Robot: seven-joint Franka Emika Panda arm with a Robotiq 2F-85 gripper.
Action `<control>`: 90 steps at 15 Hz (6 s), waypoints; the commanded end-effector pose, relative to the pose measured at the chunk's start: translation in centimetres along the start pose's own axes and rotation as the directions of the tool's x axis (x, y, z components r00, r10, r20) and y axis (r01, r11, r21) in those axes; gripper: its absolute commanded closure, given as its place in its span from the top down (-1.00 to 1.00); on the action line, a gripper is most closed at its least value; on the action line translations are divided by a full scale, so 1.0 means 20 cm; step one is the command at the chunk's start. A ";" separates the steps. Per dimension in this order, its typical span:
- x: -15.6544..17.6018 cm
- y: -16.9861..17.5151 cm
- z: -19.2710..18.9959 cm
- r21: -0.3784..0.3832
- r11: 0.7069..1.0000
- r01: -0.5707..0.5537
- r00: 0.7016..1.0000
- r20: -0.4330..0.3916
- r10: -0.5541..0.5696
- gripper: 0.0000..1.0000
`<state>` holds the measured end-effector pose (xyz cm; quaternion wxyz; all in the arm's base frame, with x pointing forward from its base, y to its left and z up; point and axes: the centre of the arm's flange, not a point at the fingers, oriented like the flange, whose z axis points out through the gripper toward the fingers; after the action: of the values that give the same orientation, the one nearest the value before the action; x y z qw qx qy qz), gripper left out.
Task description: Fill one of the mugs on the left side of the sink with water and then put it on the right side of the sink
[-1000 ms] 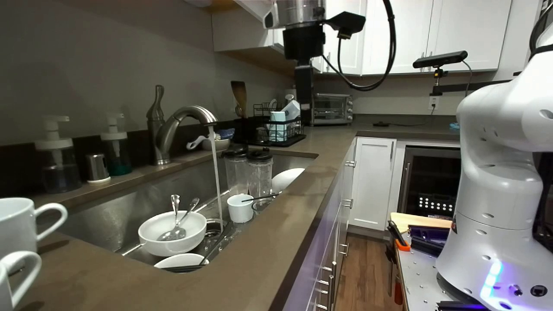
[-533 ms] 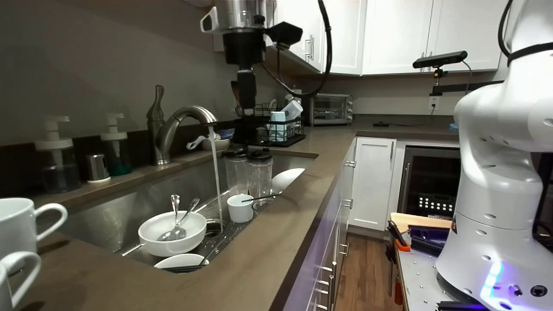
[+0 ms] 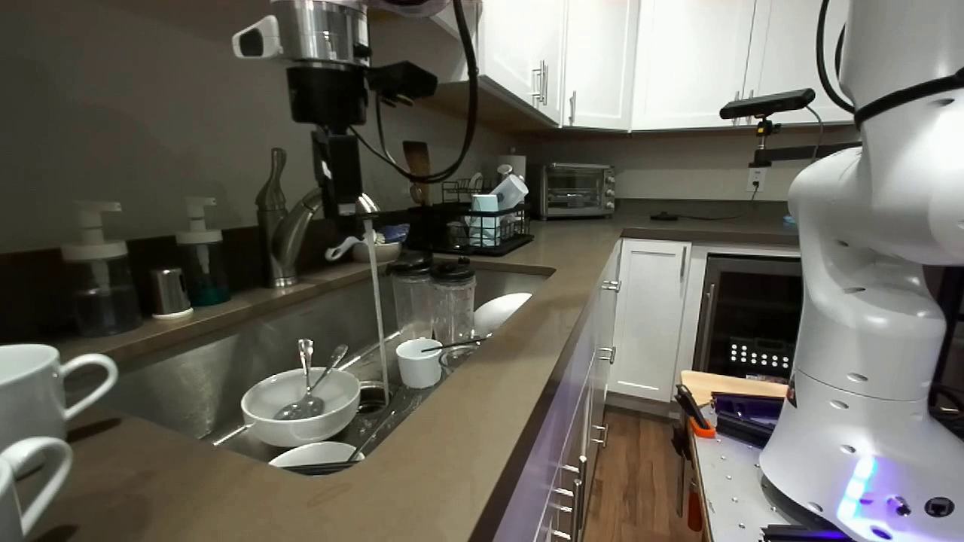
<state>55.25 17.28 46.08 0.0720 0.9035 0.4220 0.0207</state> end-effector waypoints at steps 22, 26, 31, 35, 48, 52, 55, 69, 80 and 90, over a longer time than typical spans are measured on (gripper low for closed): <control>0.89 -0.31 0.28 0.035 0.943 0.331 0.939 -0.117 -0.325 1.00; 0.94 -0.33 0.29 0.067 0.935 0.349 0.933 -0.119 -0.340 1.00; 0.96 -0.31 0.30 0.104 0.926 0.364 0.928 -0.120 -0.352 1.00; 0.98 -0.32 0.32 0.112 0.918 0.381 0.922 -0.127 -0.367 1.00; 0.99 -0.43 0.39 0.100 0.917 0.387 0.918 -0.130 -0.374 1.00; 1.01 -0.48 0.40 0.097 0.912 0.398 0.914 -0.134 -0.384 0.20; 1.00 -0.49 0.40 0.093 0.913 0.397 0.913 -0.145 -0.382 -0.21; 0.97 -0.50 0.41 0.082 0.916 0.392 0.913 -0.154 -0.377 -0.91; 0.79 -0.55 0.35 0.088 0.939 0.334 0.940 -0.108 -0.324 -0.85; 0.76 -0.59 0.26 0.074 0.939 0.337 0.940 -0.087 -0.330 -0.85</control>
<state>57.23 35.19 36.96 0.0152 0.8253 0.5644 0.0120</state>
